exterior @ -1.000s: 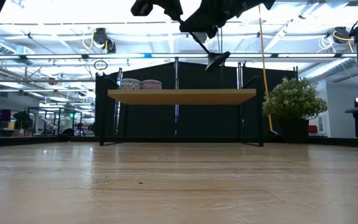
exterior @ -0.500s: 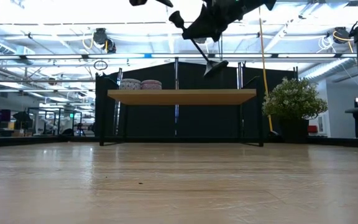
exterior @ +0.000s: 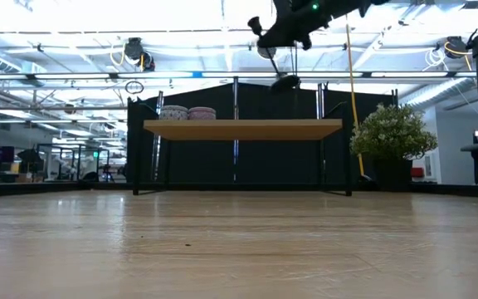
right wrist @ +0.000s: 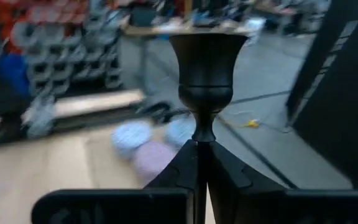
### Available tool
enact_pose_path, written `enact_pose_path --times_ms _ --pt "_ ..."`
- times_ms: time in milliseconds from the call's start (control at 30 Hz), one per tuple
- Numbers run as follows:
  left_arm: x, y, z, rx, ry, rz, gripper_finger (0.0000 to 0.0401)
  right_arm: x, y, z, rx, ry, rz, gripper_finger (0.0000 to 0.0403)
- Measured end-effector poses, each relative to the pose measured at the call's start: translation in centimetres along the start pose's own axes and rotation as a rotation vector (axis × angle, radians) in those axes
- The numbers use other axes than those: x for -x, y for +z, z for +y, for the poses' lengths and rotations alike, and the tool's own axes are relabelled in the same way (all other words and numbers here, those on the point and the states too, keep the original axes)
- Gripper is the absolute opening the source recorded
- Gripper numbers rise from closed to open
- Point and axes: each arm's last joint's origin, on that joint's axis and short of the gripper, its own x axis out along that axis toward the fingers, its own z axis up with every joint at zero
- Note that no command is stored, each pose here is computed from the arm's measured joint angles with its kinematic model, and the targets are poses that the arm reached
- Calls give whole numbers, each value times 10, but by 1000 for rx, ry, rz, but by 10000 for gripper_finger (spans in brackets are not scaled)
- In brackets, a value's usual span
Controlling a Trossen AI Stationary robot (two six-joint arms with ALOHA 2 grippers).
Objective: Pick & Place candle stick holders
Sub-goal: Put the top black candle holder on the shelf
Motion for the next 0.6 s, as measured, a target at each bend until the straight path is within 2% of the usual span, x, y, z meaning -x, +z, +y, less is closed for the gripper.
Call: enact_pose_path --times_ms 100,233,400,600 --pt "1 -6 1 -5 68 29 257 6 -6 -18 -58 -55 -12 8" --pt "1 -12 -1 -3 134 28 253 17 -24 -32 -149 -35 -55 8" --pt "-9 -19 -3 -18 202 31 253 36 -40 -39 -147 -99 -181 8" --pt "-35 -30 -6 -7 205 57 253 43 -59 -52 -144 -187 -280 8"
